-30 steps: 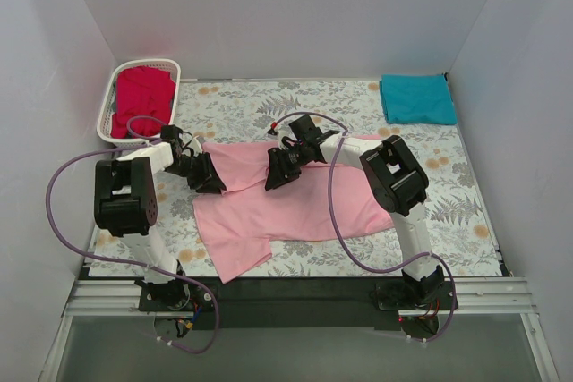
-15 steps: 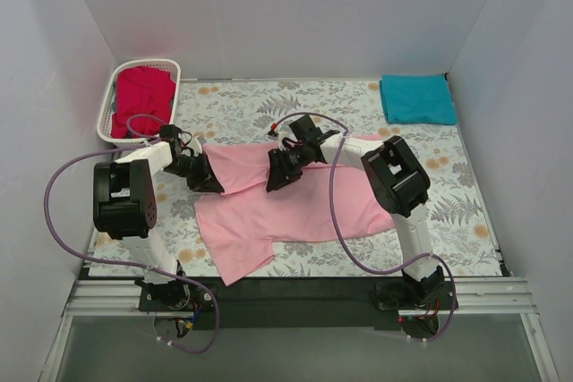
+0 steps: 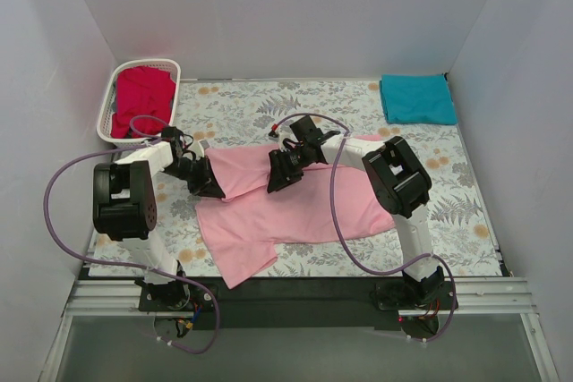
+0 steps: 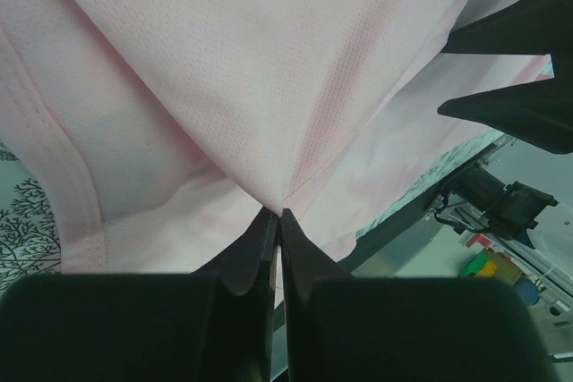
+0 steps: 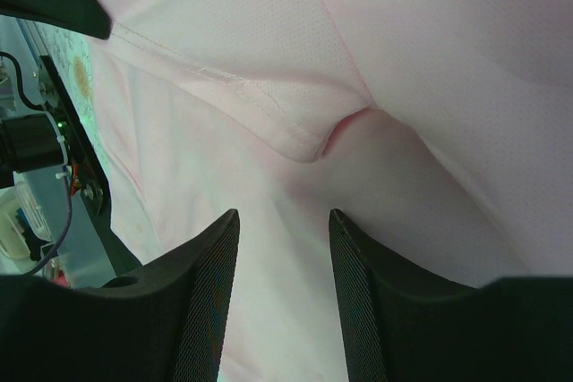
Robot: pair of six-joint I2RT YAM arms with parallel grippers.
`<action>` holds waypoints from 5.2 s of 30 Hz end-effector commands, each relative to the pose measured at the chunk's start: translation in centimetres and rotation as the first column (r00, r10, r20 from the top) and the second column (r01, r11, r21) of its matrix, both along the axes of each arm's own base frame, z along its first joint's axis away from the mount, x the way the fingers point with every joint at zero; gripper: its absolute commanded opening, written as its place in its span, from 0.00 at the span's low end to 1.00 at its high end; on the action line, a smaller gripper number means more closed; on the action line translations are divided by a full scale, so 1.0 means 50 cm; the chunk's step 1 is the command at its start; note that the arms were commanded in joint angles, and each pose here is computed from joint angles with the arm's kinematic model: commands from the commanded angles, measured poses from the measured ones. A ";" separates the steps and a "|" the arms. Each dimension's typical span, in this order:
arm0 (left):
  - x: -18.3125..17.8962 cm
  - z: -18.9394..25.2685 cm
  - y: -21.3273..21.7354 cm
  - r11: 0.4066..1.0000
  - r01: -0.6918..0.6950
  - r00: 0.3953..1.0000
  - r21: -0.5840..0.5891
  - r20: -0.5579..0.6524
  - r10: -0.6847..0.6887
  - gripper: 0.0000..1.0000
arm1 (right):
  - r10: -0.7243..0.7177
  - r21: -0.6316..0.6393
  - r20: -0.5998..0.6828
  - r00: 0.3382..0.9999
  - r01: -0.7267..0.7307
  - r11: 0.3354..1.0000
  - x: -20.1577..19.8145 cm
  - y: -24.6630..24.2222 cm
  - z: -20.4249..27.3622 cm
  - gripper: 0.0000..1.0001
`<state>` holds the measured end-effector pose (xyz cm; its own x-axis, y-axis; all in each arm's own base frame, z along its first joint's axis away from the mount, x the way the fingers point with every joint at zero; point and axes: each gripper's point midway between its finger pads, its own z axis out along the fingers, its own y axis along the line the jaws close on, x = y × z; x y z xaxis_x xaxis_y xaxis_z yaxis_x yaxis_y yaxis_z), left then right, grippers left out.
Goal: Fold and stack the t-shirts
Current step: Fold the tshirt
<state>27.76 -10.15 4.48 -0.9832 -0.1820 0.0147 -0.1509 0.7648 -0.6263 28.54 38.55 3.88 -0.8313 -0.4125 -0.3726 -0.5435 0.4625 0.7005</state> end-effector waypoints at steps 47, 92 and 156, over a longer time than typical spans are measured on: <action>-0.001 -0.003 -0.001 0.998 0.016 0.999 0.054 0.035 -0.018 0.00 | -0.036 0.047 0.007 0.999 0.035 0.998 0.036 0.062 0.019 0.46; -0.002 0.016 0.004 0.997 0.020 0.997 0.073 0.072 -0.025 0.00 | -0.094 0.067 -0.041 0.995 0.097 0.993 0.034 0.077 0.048 0.54; 0.271 0.031 0.079 0.969 -0.104 0.937 0.222 0.349 0.021 0.24 | -0.263 -0.134 0.341 0.902 0.324 0.936 0.309 -0.416 0.112 0.79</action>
